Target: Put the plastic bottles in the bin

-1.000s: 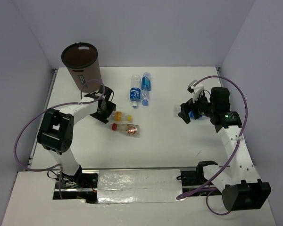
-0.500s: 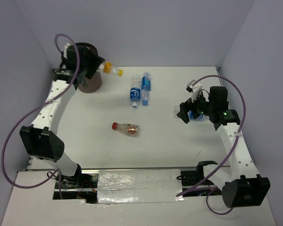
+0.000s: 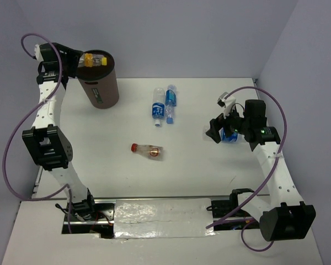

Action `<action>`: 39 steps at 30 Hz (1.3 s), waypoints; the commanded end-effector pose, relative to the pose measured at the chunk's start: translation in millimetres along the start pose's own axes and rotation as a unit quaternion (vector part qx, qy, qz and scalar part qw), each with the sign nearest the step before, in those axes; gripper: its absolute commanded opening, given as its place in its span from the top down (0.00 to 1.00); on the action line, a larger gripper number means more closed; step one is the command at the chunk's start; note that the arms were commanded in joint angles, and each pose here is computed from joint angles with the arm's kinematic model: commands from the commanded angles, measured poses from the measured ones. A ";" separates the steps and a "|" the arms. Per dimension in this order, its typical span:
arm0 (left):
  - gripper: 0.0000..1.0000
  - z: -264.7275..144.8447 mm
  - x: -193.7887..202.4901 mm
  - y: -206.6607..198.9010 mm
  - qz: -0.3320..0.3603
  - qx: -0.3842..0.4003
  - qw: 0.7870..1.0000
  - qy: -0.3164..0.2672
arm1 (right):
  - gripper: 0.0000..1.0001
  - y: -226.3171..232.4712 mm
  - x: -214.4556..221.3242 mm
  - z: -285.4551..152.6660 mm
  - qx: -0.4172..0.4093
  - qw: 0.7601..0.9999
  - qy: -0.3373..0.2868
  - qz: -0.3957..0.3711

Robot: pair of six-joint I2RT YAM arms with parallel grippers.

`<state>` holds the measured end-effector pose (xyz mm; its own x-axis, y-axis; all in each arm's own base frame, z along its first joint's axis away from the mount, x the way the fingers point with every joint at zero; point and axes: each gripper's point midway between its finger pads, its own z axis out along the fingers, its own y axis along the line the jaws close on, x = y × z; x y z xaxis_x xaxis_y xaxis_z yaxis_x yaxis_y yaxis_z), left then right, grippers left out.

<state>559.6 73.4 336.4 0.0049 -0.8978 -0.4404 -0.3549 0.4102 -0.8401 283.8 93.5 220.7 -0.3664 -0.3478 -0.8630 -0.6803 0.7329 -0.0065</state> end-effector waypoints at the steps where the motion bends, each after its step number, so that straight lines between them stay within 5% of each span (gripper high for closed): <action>1: 0.60 0.6 -15.4 -26.8 0.016 0.038 0.999 -0.021 | 0.00 -4.0 -25.0 -4.1 0.007 0.999 -0.036 -0.020; 2: 0.49 5.6 -13.7 -22.0 0.025 0.033 0.999 -0.019 | 0.00 -4.3 -24.6 -3.9 0.008 0.999 -0.036 -0.019; 9: 0.26 10.9 -12.4 -15.6 0.061 0.030 0.998 -0.019 | 0.00 -4.6 -22.7 -1.3 0.005 0.999 -0.034 -0.014; 14: 0.01 2.8 -14.4 -20.4 0.089 0.041 0.995 -0.022 | 0.00 -5.1 -23.8 1.9 -0.001 0.999 -0.033 -0.010; 27: 0.01 -37.7 -10.7 -61.6 0.173 0.129 0.976 -0.002 | 0.00 -2.0 -15.4 8.0 -0.021 1.000 -0.017 -0.002; 39: 0.00 -167.2 168.9 -64.8 0.293 0.257 0.890 0.238 | 0.00 -22.4 5.9 24.8 -0.005 0.999 0.042 0.008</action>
<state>466.0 -91.8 380.7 -0.3922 -0.5444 -0.7415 0.1827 0.7439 -0.6428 294.2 98.5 195.5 -0.4506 -0.3379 -0.8263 -0.6896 0.7195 0.0818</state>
